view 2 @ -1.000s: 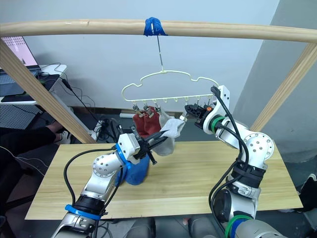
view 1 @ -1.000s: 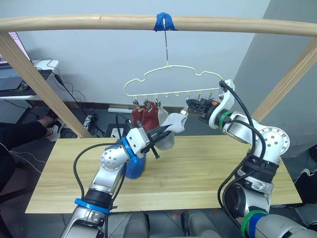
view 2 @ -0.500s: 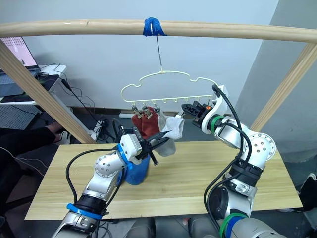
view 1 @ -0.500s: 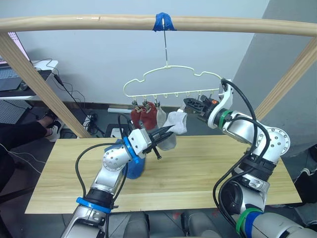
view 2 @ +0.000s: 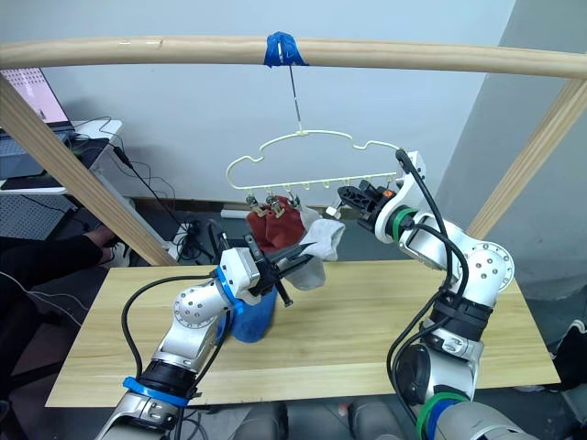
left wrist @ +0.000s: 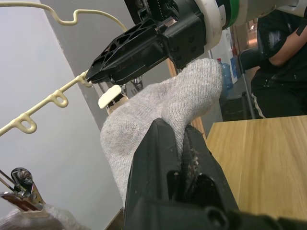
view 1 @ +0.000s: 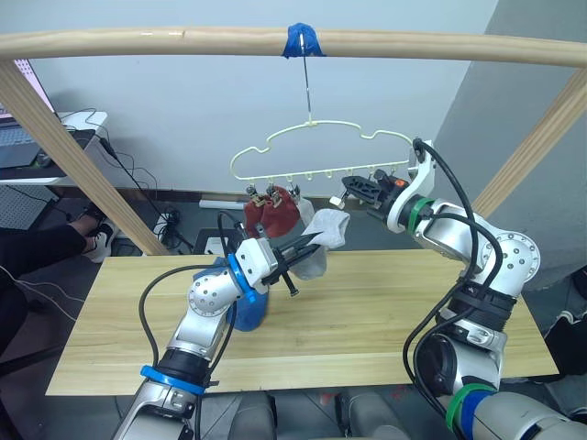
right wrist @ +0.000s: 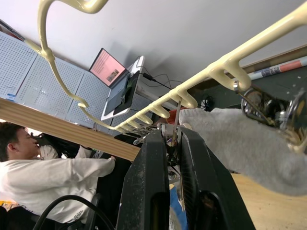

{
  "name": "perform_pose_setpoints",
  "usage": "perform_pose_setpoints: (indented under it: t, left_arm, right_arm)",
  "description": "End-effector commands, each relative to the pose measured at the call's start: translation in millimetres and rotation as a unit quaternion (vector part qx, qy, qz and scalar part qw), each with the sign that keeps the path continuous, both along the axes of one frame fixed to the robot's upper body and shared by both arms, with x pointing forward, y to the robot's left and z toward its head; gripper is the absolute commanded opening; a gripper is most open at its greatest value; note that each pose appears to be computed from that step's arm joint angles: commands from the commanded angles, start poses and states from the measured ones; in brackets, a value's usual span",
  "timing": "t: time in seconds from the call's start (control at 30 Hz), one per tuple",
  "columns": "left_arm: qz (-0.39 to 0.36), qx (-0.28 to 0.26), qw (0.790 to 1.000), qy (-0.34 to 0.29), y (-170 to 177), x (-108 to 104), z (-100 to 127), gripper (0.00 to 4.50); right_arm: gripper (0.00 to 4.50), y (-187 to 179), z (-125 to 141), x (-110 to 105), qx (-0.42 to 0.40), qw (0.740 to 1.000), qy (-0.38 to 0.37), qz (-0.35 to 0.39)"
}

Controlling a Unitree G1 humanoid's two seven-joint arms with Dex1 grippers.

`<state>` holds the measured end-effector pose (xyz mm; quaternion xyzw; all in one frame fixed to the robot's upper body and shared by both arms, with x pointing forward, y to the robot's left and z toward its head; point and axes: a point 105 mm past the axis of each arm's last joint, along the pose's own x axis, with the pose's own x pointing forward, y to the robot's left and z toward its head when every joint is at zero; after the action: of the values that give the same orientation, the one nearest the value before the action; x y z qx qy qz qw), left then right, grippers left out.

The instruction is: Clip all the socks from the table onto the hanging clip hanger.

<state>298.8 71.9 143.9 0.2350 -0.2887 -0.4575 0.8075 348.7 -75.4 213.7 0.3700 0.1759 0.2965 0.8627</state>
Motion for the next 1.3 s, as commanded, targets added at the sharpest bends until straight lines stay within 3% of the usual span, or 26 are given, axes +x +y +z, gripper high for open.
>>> perform_pose_setpoints:
  t: [0.03, 0.6, 0.63, 0.87, 0.97, 1.0, 1.13, 1.3]
  left_arm:
    - [0.003, -0.012, 1.000, -0.022, 0.0, 3.4, 11.3, 0.03]
    - [0.011, -0.015, 0.999, -0.032, -1.5, 13.6, 16.1, 0.03]
    - [0.011, -0.015, 0.999, -0.032, -1.6, 13.7, 16.4, 0.00]
    - [0.021, -0.007, 0.999, -0.037, -2.2, 19.2, 17.4, 0.00]
    - [0.018, 0.002, 1.000, -0.006, -6.7, 24.4, 8.9, 0.00]
    - [0.014, 0.003, 1.000, 0.014, -8.9, 26.0, 3.3, 0.26]
    - [0.010, -0.019, 0.992, 0.126, -12.9, 37.7, -17.0, 1.38]
    - [0.010, -0.053, 0.981, 0.185, -12.4, 45.0, -21.4, 2.84]
  right_arm:
    - [0.02, 3.9, 10.3, -4.2, 0.012, 1.000, -0.020, 0.012]
    - [0.02, 7.7, 10.1, -11.2, 0.011, 0.999, -0.019, 0.031]
    - [0.75, 8.0, 10.0, -11.5, 0.010, 0.999, -0.019, 0.032]
    - [3.19, 5.0, 8.6, -14.8, -0.003, 0.999, -0.028, 0.036]
    - [4.30, -9.3, 5.5, -17.5, -0.040, 0.998, -0.044, 0.021]
    - [4.48, -14.9, 4.4, -20.5, -0.058, 0.997, -0.053, 0.020]
    - [4.50, -32.8, -2.9, -35.0, -0.149, 0.984, -0.094, 0.026]
    - [4.50, -49.3, -9.3, -39.8, -0.216, 0.967, -0.136, -0.006]
